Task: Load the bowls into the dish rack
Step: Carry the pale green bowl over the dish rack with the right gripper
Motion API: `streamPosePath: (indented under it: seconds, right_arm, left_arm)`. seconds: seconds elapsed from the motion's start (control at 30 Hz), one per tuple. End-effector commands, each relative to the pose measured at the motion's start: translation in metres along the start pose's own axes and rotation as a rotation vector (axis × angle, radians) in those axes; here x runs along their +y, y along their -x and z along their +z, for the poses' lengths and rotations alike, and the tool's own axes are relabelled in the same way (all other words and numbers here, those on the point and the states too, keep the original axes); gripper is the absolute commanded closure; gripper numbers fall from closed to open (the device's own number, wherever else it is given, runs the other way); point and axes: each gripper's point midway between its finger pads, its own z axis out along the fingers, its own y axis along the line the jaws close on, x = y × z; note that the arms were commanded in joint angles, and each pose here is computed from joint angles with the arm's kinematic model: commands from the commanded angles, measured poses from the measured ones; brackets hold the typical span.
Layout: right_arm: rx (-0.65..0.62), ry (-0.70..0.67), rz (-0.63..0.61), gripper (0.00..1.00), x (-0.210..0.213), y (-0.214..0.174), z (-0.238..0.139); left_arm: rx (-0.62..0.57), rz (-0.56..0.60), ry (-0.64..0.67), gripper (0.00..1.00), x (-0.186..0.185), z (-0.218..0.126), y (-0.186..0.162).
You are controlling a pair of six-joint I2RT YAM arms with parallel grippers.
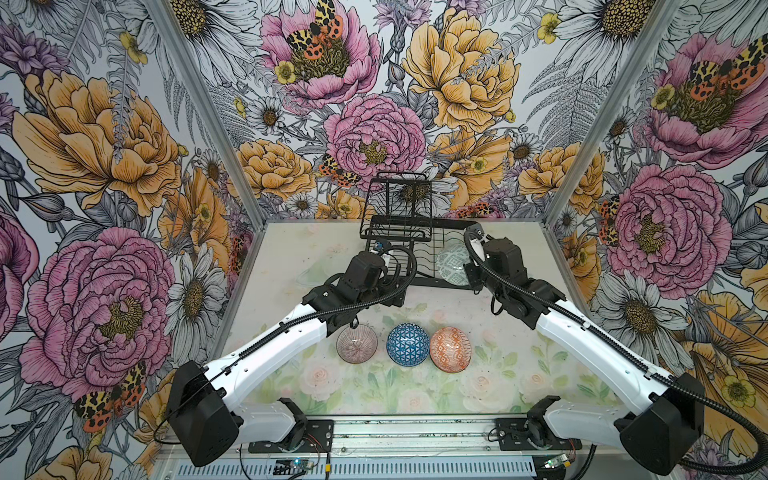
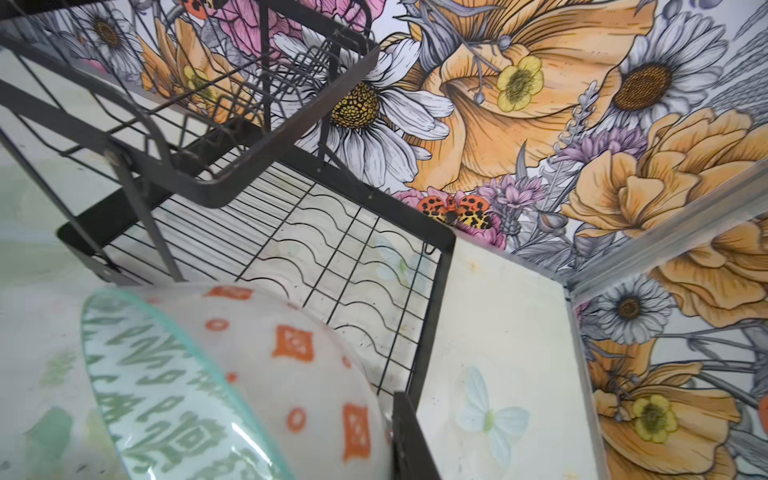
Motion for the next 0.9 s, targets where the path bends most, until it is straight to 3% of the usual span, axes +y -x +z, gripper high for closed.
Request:
streamPosePath:
  seconds: [0.0, 0.13, 0.37, 0.6, 0.87]
  right_arm:
    - [-0.209, -0.165, -0.185, 1.0, -0.028, 0.042, 0.011]
    - [-0.375, -0.241, -0.425, 1.0, -0.029, 0.051, 0.032]
    - [-0.458, -0.383, -0.683, 1.0, -0.037, 0.05, 0.077]
    - [-0.472, -0.52, -0.748, 1.0, -0.053, 0.051, 0.122]
    - [-0.477, -0.479, -0.83, 1.0, -0.037, 0.047, 0.174]
  left_arm:
    - [0.016, 0.024, -0.031, 0.01, -0.002, 0.001, 0.003]
    - [0.029, 0.008, -0.033, 0.01, 0.005, 0.005, 0.002]
    - [0.059, -0.001, -0.022, 0.01, 0.017, 0.014, -0.005]
    - [0.085, -0.005, -0.018, 0.01, 0.025, 0.027, -0.006]
    - [0.088, 0.005, -0.021, 0.01, 0.028, 0.032, 0.001]
